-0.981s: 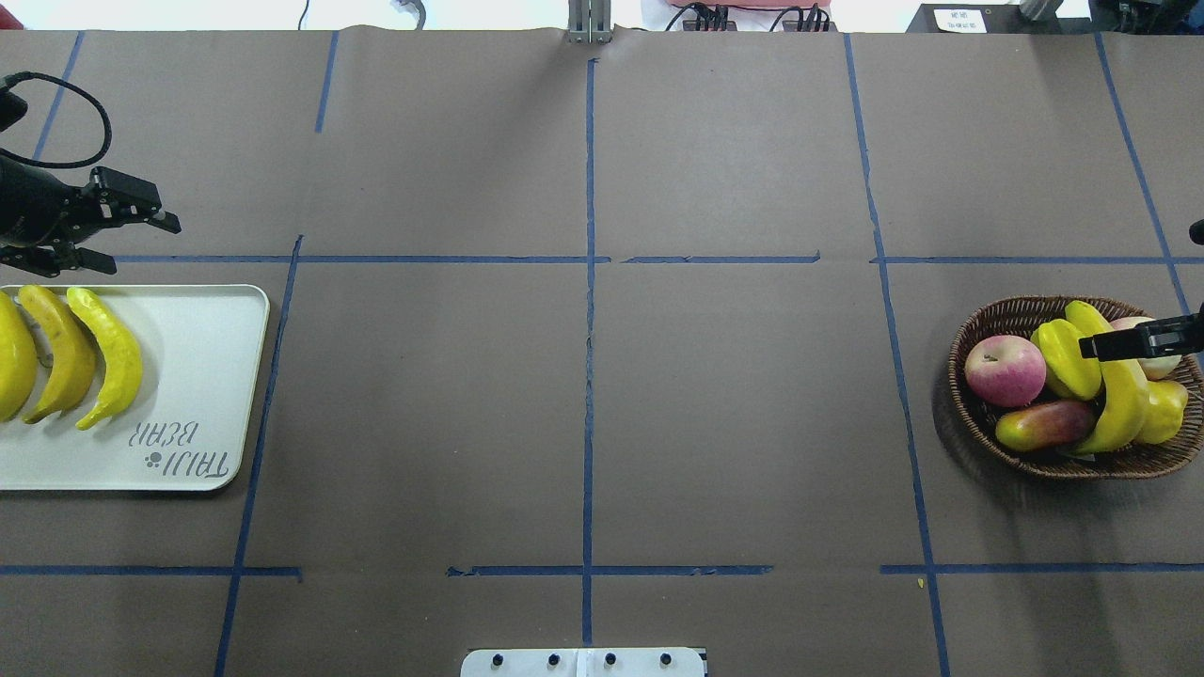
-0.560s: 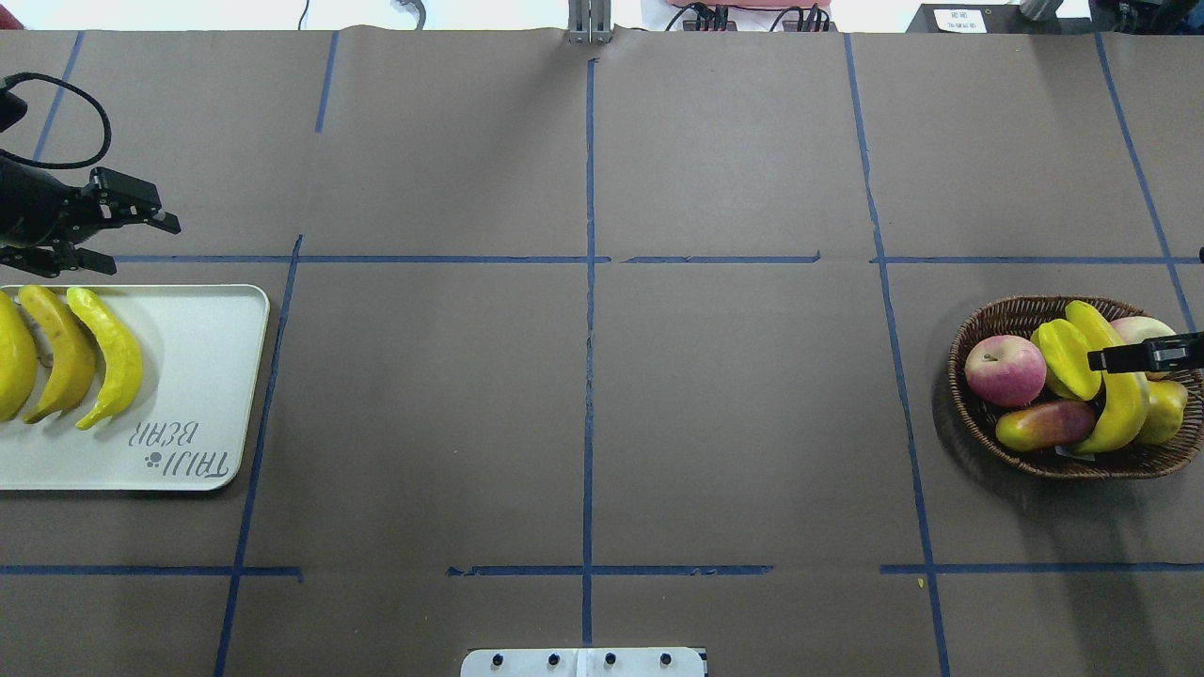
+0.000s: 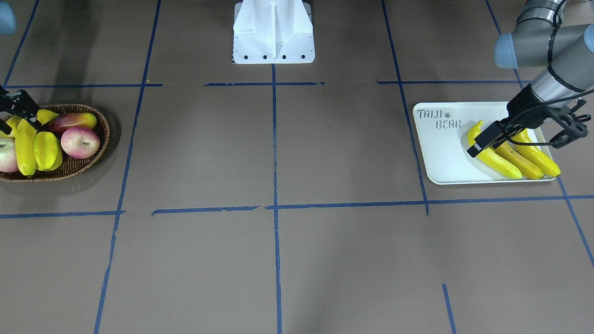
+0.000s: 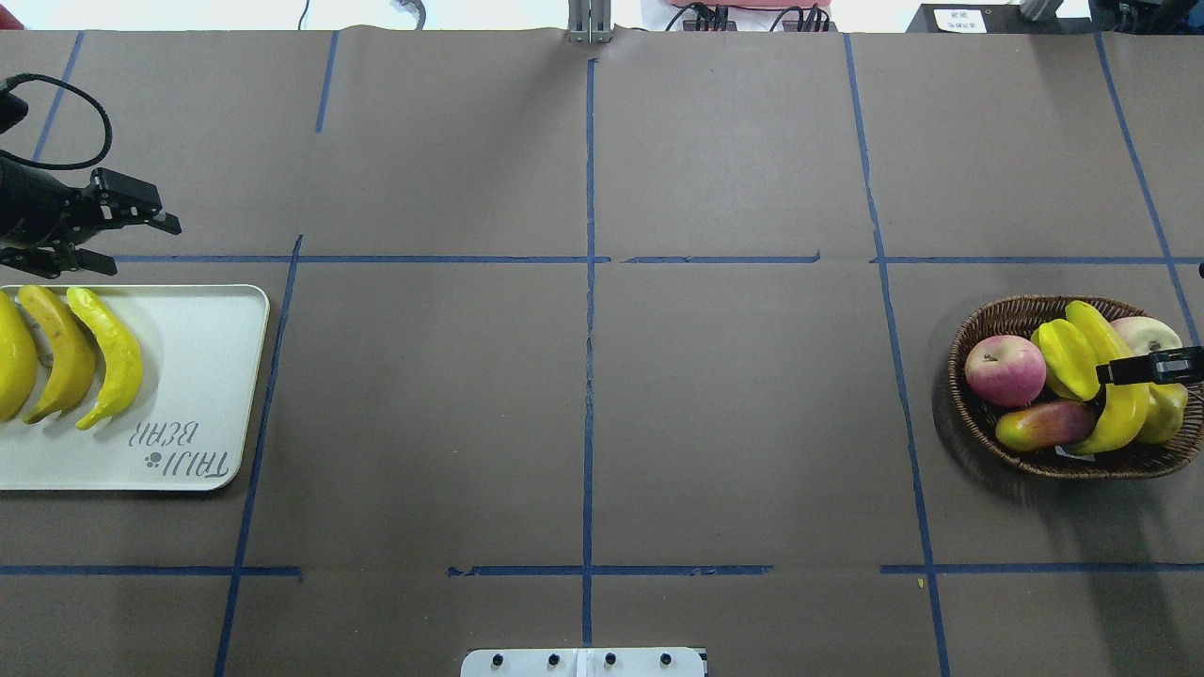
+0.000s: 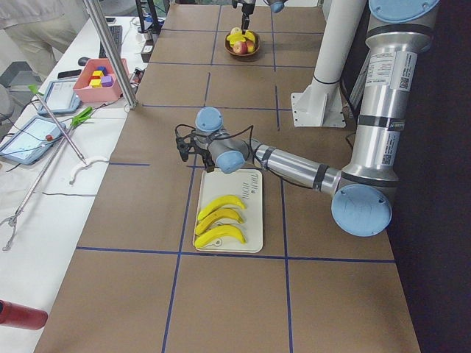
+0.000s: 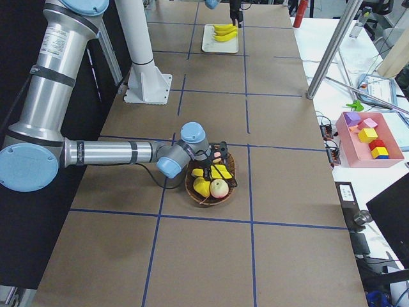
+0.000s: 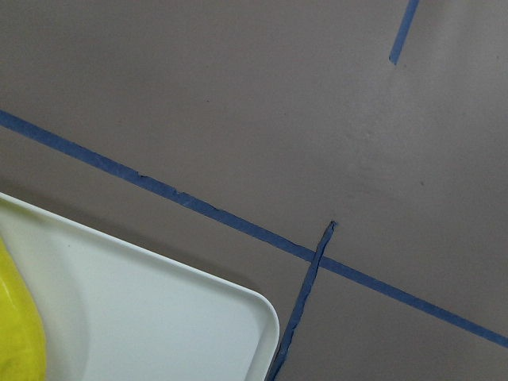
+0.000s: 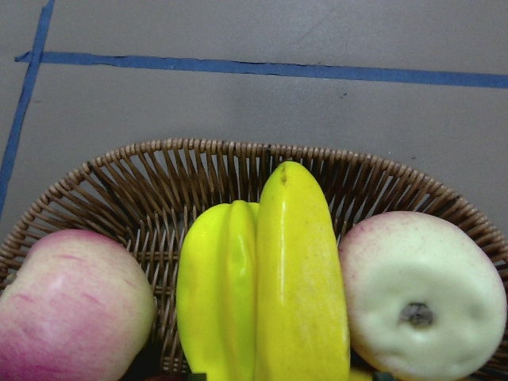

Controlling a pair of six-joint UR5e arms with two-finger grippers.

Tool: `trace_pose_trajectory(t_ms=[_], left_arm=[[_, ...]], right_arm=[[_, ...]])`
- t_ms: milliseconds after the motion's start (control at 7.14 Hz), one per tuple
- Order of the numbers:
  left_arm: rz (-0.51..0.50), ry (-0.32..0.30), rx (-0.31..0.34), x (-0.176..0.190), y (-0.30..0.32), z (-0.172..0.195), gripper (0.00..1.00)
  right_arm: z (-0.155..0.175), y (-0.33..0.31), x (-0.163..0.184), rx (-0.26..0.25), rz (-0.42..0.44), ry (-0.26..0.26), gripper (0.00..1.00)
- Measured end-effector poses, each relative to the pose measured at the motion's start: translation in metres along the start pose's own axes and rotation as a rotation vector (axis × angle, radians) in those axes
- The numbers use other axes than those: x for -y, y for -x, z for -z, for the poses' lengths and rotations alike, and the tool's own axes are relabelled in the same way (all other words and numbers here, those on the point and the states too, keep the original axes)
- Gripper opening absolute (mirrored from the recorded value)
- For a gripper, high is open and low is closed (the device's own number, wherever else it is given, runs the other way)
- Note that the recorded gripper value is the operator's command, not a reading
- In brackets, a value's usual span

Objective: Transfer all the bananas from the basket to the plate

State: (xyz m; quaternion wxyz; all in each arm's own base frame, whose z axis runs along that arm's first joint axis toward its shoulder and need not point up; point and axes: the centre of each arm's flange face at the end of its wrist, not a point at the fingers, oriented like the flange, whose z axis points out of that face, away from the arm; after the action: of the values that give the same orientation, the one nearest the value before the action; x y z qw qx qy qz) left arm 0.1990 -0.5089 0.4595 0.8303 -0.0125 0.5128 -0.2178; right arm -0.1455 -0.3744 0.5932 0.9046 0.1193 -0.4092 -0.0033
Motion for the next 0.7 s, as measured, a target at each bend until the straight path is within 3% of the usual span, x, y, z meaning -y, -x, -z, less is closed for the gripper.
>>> trace_pose_trajectory(t_ms=[701], left_arm=[[-0.001, 0.003, -0.001, -0.0002, -0.0015, -0.0012, 1.00]], right_arm=[[-0.0046, 0.0072, 0.0080, 0.006, 0.003, 0.003, 0.63]])
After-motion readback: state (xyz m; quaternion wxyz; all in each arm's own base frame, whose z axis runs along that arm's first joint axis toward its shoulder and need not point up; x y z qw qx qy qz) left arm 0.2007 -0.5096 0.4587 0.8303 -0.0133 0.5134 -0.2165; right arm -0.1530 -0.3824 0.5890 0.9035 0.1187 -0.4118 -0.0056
